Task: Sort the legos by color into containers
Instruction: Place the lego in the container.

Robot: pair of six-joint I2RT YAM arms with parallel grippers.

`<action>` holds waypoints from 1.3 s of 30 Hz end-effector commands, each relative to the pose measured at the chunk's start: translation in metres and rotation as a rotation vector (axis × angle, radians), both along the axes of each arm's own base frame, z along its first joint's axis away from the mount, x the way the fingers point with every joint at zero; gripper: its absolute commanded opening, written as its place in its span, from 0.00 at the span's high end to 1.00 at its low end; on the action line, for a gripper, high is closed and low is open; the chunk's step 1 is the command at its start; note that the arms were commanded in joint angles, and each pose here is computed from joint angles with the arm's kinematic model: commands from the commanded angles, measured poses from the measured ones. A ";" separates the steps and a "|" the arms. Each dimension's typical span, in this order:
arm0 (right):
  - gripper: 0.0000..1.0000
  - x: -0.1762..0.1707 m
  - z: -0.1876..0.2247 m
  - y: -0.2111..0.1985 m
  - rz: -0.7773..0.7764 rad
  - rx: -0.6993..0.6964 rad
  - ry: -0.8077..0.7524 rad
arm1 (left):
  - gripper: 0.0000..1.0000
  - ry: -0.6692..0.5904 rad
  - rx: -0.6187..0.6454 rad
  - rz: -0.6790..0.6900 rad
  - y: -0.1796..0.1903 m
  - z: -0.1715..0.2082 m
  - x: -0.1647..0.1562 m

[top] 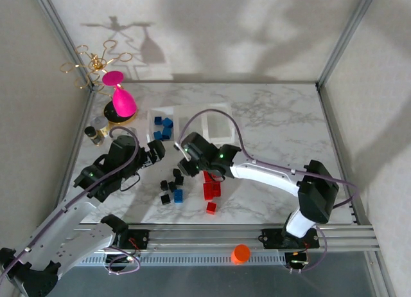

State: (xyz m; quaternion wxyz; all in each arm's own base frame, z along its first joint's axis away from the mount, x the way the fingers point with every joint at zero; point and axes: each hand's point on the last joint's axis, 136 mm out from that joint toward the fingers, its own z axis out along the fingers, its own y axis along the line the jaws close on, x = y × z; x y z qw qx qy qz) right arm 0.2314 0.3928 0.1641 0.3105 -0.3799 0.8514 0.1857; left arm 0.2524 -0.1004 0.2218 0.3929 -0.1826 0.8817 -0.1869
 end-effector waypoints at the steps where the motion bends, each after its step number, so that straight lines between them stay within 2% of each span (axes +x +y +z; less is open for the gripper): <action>1: 0.68 0.036 0.017 0.028 -0.041 0.107 -0.042 | 0.00 -0.046 0.027 0.044 0.010 0.019 0.007; 5: 0.68 0.073 0.019 0.045 -0.072 0.164 -0.145 | 0.00 -0.078 0.021 0.074 0.012 0.028 0.014; 13: 0.66 0.130 0.013 0.073 -0.085 0.203 -0.227 | 0.00 -0.105 0.032 0.183 0.029 0.033 0.026; 18: 0.66 0.161 -0.008 0.080 -0.105 0.186 -0.222 | 0.00 -0.114 0.021 0.232 0.034 0.034 0.033; 25: 0.63 0.187 -0.028 0.087 -0.095 0.139 -0.284 | 0.00 -0.086 -0.004 0.237 0.029 0.021 0.037; 28: 0.57 0.197 -0.032 0.092 -0.103 0.127 -0.281 | 0.00 -0.091 -0.019 0.236 0.028 0.022 0.038; 31: 0.42 0.200 -0.024 0.101 -0.086 0.140 -0.280 | 0.00 -0.095 -0.022 0.229 0.027 0.024 0.038; 39: 0.35 0.180 0.024 0.094 -0.065 0.226 -0.271 | 0.00 -0.078 -0.042 0.210 0.023 0.023 0.035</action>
